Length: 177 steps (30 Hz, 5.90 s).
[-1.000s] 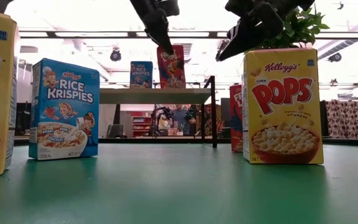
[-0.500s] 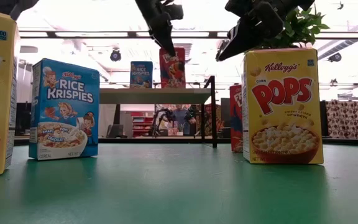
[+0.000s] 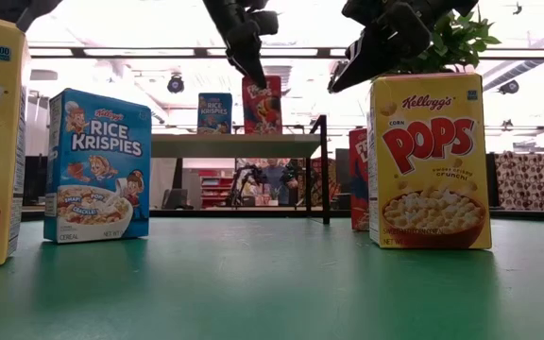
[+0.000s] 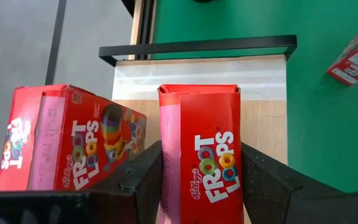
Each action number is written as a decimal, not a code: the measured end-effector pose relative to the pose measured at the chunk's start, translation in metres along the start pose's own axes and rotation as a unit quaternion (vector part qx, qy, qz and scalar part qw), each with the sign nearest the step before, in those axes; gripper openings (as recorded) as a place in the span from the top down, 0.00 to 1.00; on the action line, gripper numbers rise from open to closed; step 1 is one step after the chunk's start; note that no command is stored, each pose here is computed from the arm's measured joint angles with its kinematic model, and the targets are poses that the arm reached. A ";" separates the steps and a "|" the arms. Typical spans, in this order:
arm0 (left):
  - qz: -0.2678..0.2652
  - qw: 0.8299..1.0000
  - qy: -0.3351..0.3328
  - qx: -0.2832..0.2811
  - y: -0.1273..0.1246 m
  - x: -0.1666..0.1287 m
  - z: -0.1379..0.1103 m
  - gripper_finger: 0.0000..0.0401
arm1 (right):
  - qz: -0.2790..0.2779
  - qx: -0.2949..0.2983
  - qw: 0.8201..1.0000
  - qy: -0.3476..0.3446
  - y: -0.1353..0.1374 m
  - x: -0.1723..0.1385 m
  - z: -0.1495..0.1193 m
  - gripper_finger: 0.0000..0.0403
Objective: Stack cereal on shelf
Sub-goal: Put the left red cereal on the shelf, then put the left yellow cereal on the shelf
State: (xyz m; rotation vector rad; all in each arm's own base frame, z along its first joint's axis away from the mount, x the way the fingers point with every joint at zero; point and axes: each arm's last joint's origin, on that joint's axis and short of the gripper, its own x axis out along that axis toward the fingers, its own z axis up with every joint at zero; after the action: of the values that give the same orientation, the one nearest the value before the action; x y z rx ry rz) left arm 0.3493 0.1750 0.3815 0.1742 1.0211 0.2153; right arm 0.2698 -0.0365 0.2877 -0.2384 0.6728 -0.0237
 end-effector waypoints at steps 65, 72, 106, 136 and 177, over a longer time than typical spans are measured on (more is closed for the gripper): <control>-0.045 0.990 0.074 -0.115 -0.151 -0.113 -0.018 0.50 | -0.001 -0.010 1.000 -0.005 0.000 0.000 0.001 0.97; -0.020 0.975 0.129 -0.181 -0.183 -0.116 -0.068 0.50 | -0.014 -0.048 0.998 -0.040 -0.002 -0.001 0.008 0.97; -0.179 0.874 0.248 -0.379 -0.326 -0.070 -0.124 0.37 | -0.058 -0.140 0.981 -0.124 -0.008 -0.004 0.025 0.97; -0.087 0.916 0.246 -0.306 -0.394 -0.051 -0.112 0.37 | -0.056 -0.097 0.984 -0.136 -0.009 -0.005 0.027 0.97; -0.064 0.929 0.232 -0.280 -0.398 -0.040 -0.120 0.60 | -0.056 -0.096 0.985 -0.135 -0.008 -0.005 0.027 0.97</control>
State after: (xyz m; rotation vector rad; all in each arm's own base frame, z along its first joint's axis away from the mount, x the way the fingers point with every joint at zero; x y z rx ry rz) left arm 0.2649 -0.2142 0.2561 -0.4848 1.3917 0.4330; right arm 0.2836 -0.0386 0.3129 -0.4569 0.3914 -0.0340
